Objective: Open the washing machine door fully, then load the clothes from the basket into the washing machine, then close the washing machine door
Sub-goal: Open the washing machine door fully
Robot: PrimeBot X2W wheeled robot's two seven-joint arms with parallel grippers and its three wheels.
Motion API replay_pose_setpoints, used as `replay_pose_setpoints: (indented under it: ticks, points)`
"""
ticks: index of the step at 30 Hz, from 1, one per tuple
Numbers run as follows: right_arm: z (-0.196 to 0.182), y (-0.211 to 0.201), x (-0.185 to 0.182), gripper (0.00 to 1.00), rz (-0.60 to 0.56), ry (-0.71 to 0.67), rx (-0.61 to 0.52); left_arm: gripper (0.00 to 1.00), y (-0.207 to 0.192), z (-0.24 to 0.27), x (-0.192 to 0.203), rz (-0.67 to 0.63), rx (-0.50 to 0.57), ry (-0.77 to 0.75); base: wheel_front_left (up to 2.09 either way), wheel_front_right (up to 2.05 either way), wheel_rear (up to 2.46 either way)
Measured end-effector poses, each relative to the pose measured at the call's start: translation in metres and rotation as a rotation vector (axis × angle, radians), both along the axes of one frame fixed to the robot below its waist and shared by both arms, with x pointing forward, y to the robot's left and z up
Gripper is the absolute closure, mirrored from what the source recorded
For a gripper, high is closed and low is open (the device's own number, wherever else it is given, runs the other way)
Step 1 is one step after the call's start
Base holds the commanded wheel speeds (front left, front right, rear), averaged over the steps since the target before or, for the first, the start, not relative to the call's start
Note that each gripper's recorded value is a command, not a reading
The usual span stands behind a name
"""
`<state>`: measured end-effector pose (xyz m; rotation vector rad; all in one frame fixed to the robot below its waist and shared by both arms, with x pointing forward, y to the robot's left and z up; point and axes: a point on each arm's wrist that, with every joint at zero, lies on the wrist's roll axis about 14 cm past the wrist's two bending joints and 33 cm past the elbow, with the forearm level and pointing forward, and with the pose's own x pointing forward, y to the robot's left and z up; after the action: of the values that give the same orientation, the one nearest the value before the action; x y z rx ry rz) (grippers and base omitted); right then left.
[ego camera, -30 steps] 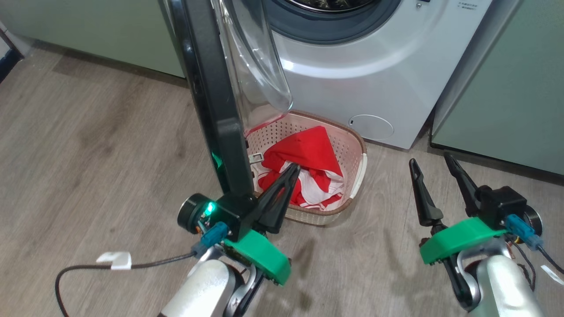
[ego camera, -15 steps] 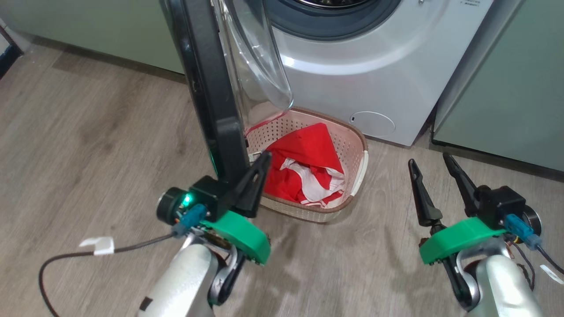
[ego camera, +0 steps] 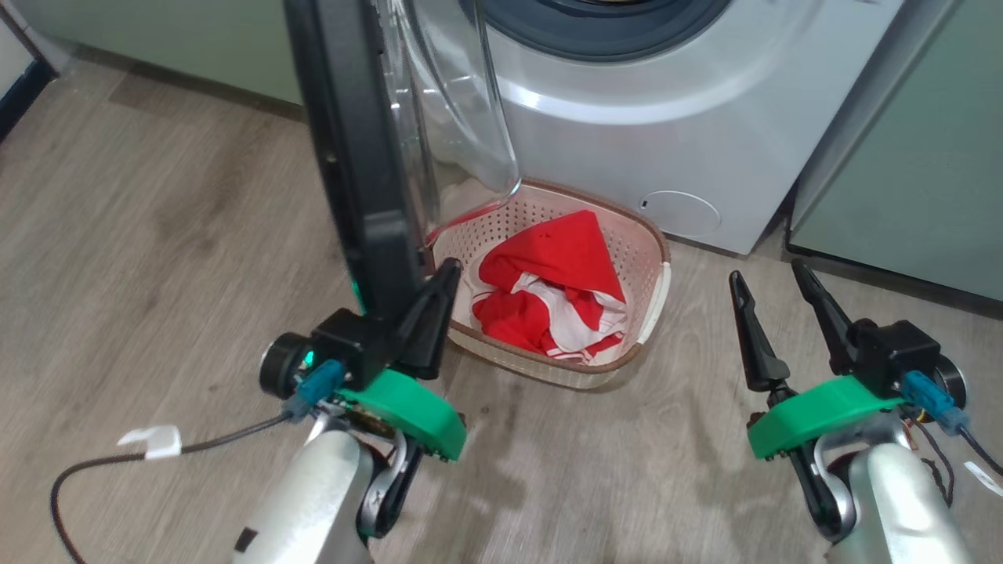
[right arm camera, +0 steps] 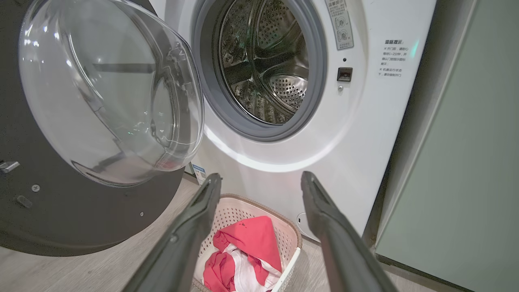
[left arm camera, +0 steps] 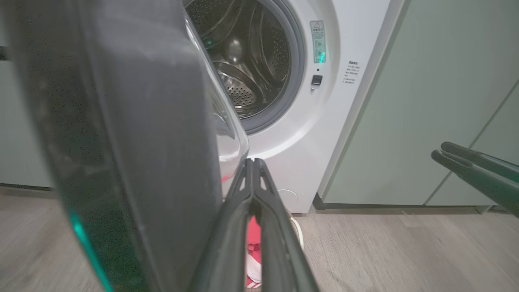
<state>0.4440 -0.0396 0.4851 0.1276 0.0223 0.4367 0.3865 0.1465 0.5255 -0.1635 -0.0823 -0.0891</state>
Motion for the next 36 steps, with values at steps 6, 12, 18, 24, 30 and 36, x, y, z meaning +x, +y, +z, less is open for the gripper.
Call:
replay_pose_setpoints:
  ticks: [6,12,18,24,30,36]
  points:
    - [-0.003,0.007,0.002,0.0,0.018,0.006,0.003,1.0,0.029,-0.004,-0.008,0.109,-0.019,0.009,0.0,0.0,0.0]
    - [0.0,0.013,0.008,0.0,0.028,-0.002,0.01,1.0,0.067,-0.012,-0.019,0.22,-0.012,0.036,0.0,0.0,0.0]
    - [0.0,0.015,0.012,0.0,0.032,-0.002,0.014,1.0,0.108,-0.012,-0.024,0.337,-0.026,0.037,0.0,0.0,0.0]
    - [-0.003,0.012,0.017,0.0,0.023,0.003,0.01,1.0,0.15,-0.014,-0.029,0.462,-0.035,0.042,0.0,0.0,0.0]
    - [-0.012,0.006,0.02,0.0,0.009,0.024,-0.005,1.0,0.187,-0.014,-0.029,0.552,-0.04,0.035,0.0,0.0,0.0]
    - [-0.012,-0.003,0.029,0.0,-0.018,0.018,-0.014,1.0,0.218,-0.007,-0.022,0.618,-0.047,0.011,0.0,0.0,0.0]
